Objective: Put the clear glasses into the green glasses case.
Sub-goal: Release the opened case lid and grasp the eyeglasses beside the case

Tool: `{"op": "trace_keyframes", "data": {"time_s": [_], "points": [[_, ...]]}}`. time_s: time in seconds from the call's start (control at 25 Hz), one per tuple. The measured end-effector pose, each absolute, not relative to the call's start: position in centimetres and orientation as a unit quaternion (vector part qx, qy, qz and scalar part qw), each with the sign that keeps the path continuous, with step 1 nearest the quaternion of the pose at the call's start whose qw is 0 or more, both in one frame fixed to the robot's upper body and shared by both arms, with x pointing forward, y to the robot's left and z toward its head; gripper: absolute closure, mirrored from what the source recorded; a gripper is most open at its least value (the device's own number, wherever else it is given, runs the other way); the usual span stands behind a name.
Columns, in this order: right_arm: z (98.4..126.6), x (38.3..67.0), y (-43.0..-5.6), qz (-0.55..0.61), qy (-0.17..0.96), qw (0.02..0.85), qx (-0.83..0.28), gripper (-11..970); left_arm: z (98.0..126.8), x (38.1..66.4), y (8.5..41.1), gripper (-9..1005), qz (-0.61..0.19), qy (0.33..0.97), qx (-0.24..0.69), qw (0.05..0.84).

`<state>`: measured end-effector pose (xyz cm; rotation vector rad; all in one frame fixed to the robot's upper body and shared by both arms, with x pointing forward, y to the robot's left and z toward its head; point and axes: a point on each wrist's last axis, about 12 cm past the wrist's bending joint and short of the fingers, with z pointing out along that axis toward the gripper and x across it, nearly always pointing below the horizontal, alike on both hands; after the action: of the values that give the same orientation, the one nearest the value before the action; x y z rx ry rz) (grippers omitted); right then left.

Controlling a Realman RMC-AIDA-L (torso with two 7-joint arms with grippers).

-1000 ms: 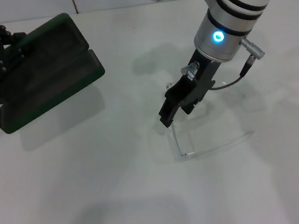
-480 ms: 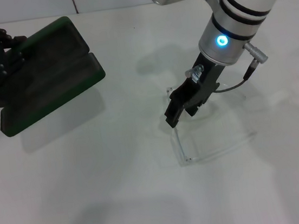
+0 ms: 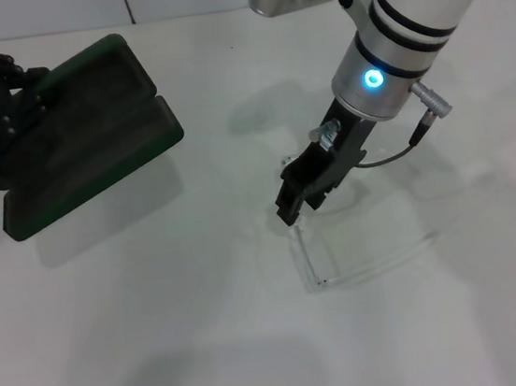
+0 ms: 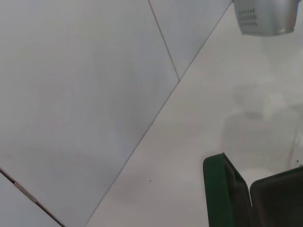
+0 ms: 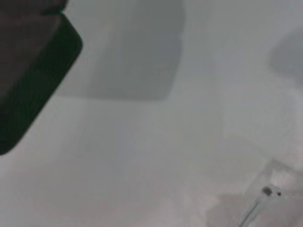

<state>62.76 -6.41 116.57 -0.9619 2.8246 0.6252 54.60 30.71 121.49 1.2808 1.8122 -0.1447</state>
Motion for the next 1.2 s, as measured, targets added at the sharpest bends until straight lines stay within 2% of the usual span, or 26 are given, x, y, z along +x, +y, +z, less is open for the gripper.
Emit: {"op": "trace_keyframes", "data": {"time_s": [0.52,1.2], "points": [[117.1,62.7,-5.7,0.218,0.922,0.050,-0.318,543,121.4,54.4,31.2,838,-0.054,0.732,0.513,0.444],[115.4,62.3,-6.1,0.205,0.927,0.040,-0.310,542,121.1,54.5,31.0,838,-0.063,0.726,0.518,0.448]]}}
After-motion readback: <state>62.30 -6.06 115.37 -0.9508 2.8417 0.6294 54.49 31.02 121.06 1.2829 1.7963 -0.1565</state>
